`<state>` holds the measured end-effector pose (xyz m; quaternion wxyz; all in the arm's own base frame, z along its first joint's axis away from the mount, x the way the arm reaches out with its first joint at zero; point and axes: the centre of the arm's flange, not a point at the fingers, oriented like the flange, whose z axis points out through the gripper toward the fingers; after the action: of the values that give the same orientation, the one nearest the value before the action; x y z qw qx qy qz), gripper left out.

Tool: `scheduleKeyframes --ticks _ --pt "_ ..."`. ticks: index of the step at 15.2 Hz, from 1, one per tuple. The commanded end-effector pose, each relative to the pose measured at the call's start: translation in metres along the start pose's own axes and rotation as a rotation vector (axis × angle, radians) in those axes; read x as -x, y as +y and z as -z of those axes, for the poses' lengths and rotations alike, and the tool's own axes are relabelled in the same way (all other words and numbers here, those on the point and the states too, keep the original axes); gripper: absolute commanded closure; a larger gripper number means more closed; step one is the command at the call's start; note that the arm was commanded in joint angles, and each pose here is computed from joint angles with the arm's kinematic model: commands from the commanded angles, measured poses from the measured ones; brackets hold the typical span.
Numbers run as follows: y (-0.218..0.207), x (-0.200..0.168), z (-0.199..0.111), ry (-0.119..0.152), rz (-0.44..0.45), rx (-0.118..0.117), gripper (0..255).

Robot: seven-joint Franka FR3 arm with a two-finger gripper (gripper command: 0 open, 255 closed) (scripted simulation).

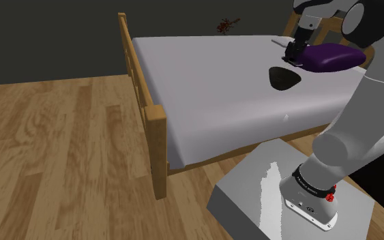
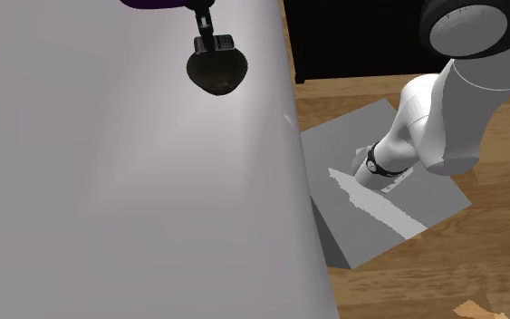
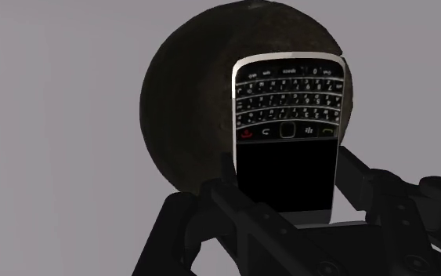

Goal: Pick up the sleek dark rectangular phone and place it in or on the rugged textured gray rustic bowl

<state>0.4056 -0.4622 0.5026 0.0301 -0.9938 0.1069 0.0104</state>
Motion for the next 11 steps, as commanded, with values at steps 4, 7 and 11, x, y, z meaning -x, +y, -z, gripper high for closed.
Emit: scheduleKeyframes --ticks 4,7,11 --pt "0.005 0.0 -0.024 0.0 0.001 0.0 255" --pt "0.006 -0.001 -0.04 0.0 0.001 0.0 255" --pt "0.007 -0.001 -0.061 0.0 0.001 0.0 255"
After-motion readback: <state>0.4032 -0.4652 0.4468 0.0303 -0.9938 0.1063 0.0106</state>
